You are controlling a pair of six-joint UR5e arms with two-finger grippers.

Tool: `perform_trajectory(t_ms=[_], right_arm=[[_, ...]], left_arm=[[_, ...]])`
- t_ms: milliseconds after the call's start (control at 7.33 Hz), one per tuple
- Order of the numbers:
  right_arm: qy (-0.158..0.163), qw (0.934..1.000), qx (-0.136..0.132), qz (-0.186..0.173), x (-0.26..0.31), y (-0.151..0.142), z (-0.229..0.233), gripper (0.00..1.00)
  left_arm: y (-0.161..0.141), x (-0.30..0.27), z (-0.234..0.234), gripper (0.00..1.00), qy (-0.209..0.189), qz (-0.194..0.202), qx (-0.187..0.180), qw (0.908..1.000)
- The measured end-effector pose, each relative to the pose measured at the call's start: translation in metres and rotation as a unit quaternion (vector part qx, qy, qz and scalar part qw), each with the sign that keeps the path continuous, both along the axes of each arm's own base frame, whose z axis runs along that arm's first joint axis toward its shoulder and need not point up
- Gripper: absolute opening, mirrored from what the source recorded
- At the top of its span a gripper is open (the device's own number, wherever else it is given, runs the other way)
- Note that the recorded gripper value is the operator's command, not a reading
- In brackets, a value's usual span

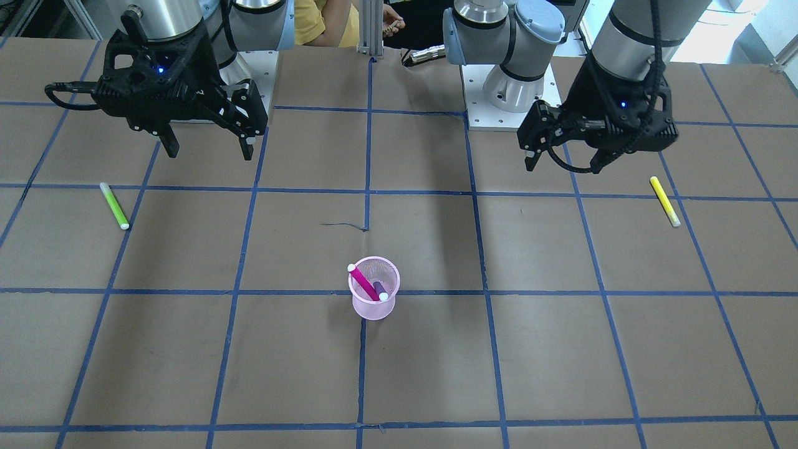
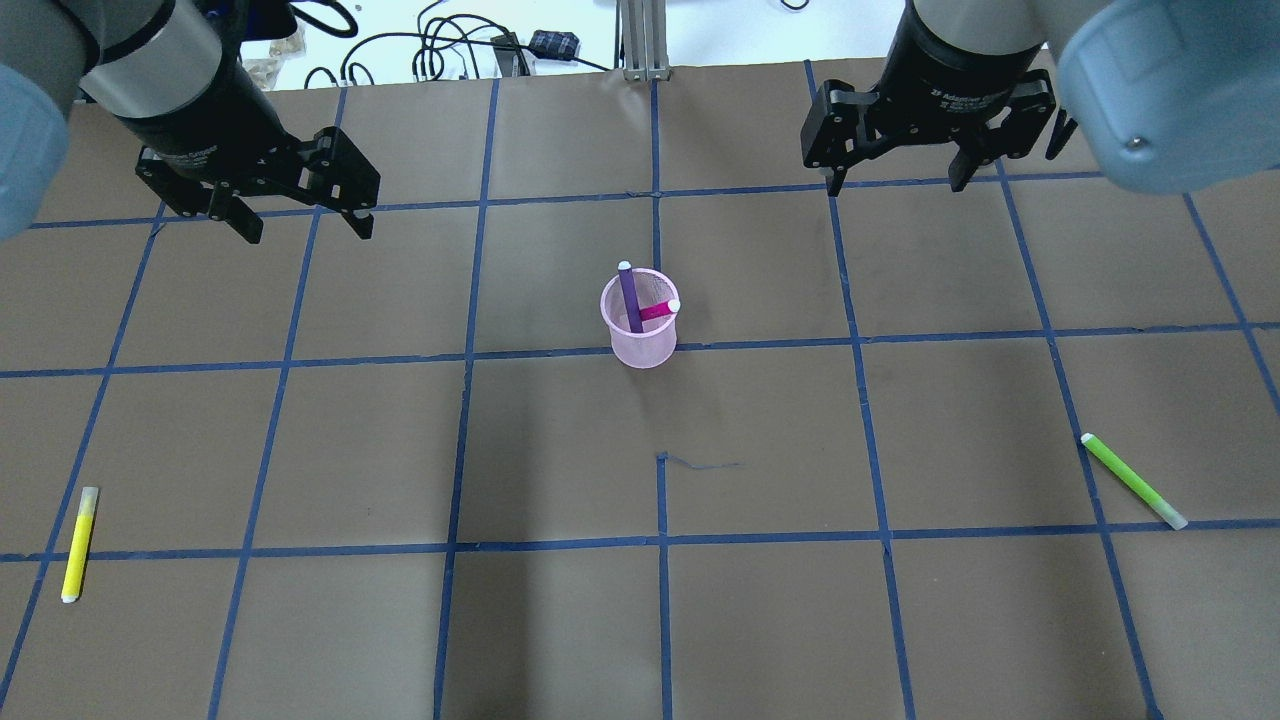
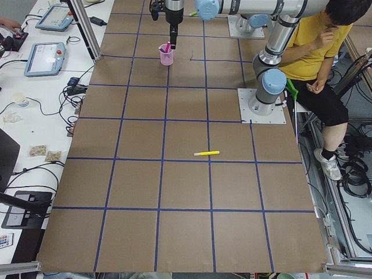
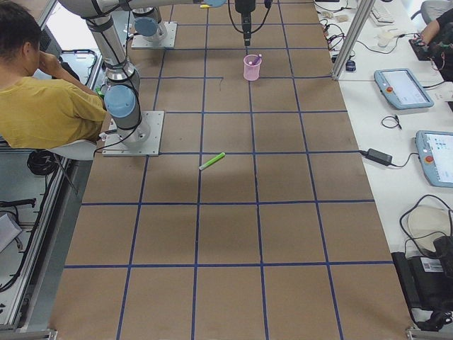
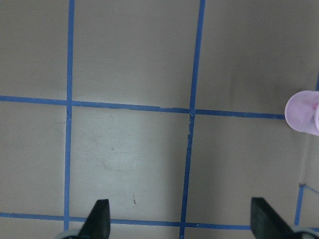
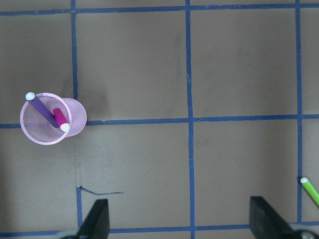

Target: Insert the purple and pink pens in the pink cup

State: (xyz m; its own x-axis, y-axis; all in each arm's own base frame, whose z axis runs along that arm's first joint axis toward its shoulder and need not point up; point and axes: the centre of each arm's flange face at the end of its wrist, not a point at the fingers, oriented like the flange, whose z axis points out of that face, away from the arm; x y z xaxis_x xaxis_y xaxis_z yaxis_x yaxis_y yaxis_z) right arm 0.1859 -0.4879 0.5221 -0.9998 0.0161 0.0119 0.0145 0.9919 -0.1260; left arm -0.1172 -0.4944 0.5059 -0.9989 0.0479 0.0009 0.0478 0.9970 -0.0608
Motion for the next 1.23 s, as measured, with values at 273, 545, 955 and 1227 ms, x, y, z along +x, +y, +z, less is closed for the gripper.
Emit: perform_trajectory(t_ms=[273, 545, 955, 1227], right_arm=[[0.000, 1.0000, 0.000, 0.000, 0.000, 0.000, 0.000, 1.00], [0.000, 1.0000, 0.000, 0.000, 0.000, 0.000, 0.000, 1.00], [0.000, 1.0000, 0.000, 0.001, 0.000, 0.000, 0.000, 1.00], [0.001, 1.0000, 0.000, 0.005, 0.000, 0.000, 0.000, 1.00]], left_arm=[[0.002, -0.007, 0.008, 1.00, -0.018, -0.016, -0.009, 0.9997], [-0.012, 0.007, 0.018, 1.00, 0.000, 0.000, -0.023, 0.9997], [-0.025, 0.016, 0.025, 1.00, 0.001, 0.007, -0.024, 0.9997], [-0.025, 0.014, 0.024, 1.00, 0.002, 0.008, -0.023, 0.9997]])
